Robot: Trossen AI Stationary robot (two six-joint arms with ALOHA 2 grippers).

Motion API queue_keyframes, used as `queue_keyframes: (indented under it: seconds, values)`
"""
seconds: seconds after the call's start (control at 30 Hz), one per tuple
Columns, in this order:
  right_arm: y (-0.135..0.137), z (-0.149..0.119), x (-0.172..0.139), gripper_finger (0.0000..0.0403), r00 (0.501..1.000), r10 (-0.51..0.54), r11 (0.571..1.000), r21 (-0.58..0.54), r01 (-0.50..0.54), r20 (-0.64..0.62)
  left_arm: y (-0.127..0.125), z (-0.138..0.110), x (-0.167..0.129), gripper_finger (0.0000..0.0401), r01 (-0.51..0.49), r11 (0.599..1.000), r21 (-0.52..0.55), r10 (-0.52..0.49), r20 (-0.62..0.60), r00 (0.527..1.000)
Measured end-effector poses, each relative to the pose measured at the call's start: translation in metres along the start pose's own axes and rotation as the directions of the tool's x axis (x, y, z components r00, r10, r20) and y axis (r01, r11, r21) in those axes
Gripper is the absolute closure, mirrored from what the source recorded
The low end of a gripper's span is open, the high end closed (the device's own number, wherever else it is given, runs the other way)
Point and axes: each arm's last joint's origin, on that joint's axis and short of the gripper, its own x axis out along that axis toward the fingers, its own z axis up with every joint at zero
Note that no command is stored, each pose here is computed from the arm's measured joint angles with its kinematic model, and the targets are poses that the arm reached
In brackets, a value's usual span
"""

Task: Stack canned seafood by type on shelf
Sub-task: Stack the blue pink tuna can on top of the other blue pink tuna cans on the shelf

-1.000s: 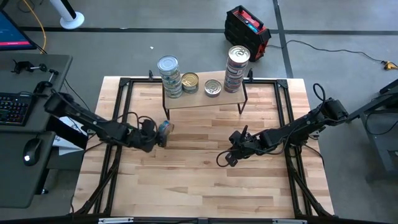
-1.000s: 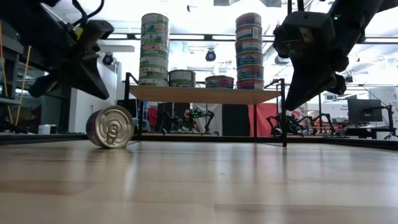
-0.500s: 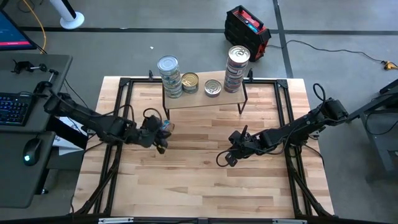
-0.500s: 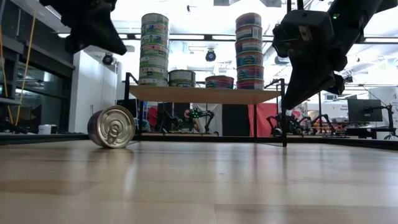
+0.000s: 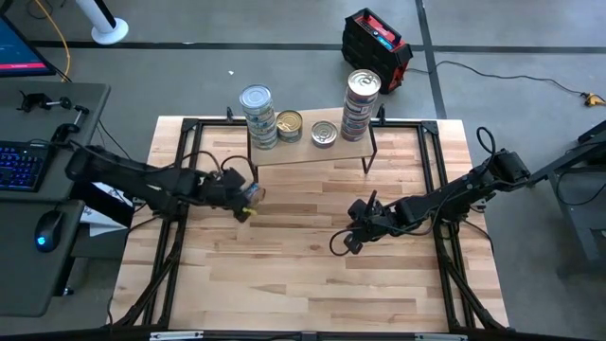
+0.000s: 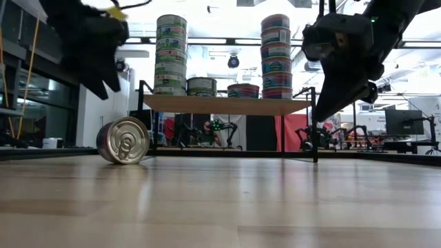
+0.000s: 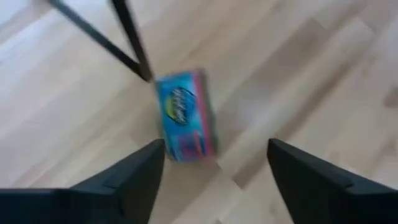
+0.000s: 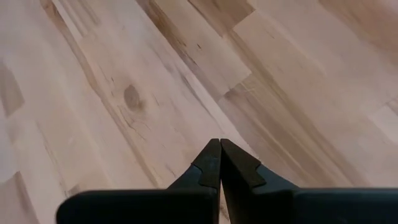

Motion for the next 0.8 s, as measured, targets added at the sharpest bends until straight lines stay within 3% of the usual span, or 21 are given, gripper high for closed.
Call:
queue_keyframes:
  seconds: [0.13,0.27,0.8]
  values:
    - [-0.001,0.0,0.0,0.0403,1.0,-0.018,1.0,-0.007,0.018,0.016,0.005,0.009,0.017,0.0087,-0.064,0.993,-0.097,0.06,-0.038,0.997]
    - [-0.001,0.0,0.0,0.0403,1.0,-0.019,1.0,-0.006,0.019,0.018,0.006,0.016,0.034,0.0078,-0.051,0.987,-0.155,0.027,-0.149,0.988]
    - [-0.001,0.0,0.0,0.0403,1.0,-0.017,1.0,0.001,0.017,0.017,0.007,0.019,0.069,0.009,-0.125,0.983,-0.133,0.089,-0.252,0.964]
